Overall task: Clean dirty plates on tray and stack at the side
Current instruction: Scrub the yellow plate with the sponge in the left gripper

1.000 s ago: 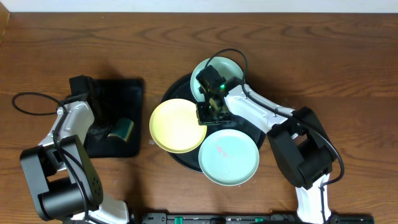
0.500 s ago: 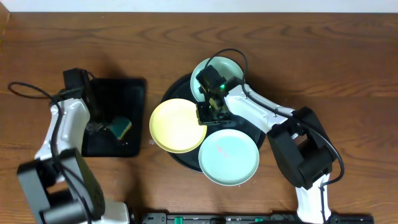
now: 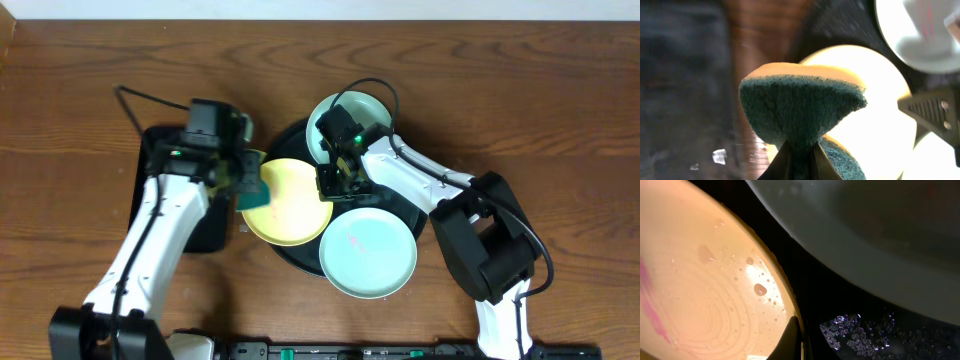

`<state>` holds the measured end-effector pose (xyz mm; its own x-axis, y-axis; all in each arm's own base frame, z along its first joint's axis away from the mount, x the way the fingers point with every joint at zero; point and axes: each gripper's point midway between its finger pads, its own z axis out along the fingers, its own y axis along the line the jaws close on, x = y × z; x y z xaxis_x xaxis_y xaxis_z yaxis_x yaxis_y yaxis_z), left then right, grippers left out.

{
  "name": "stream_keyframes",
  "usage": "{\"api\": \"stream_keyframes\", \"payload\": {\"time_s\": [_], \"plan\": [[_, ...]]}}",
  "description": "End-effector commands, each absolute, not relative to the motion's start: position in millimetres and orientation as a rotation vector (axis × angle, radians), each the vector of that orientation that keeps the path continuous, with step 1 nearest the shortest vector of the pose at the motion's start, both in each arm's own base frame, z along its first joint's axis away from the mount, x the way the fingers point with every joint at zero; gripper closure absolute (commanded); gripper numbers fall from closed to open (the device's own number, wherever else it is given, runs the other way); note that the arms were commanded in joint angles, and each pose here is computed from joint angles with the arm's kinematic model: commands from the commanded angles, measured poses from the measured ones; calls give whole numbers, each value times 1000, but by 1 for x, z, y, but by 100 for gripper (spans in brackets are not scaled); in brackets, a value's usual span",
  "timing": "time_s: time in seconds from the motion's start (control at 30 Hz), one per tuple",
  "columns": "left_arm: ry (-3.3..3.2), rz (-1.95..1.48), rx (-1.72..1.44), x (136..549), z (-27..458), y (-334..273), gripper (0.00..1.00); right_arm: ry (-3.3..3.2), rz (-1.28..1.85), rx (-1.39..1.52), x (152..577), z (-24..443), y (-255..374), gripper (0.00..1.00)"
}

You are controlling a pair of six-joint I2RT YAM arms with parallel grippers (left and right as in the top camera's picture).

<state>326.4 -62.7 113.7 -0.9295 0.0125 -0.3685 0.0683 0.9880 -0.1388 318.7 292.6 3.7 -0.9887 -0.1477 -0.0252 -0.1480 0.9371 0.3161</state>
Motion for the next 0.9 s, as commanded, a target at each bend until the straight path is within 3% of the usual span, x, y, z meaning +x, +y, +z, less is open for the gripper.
{"api": "stream_keyframes", "payload": {"time_s": [0.0,0.3,0.63,0.73,0.87], "plan": [[2854,-235,36,322,90,-81,93,3096,369,-204,325,-4,271,99],[3061,-207,-41,305,29,-101,92,3095,369,-204,325,-4,271,99],[2995,-495,6,317,34,-140,93,3092,371,-205,325,-4,272,99],[2962,-326,-62,329,31,-122,93,3093,371,-205,325,-4,272,99],[2868,210,-377,337,36,-55,93,3093,371,-205,325,-4,272,99]]}}
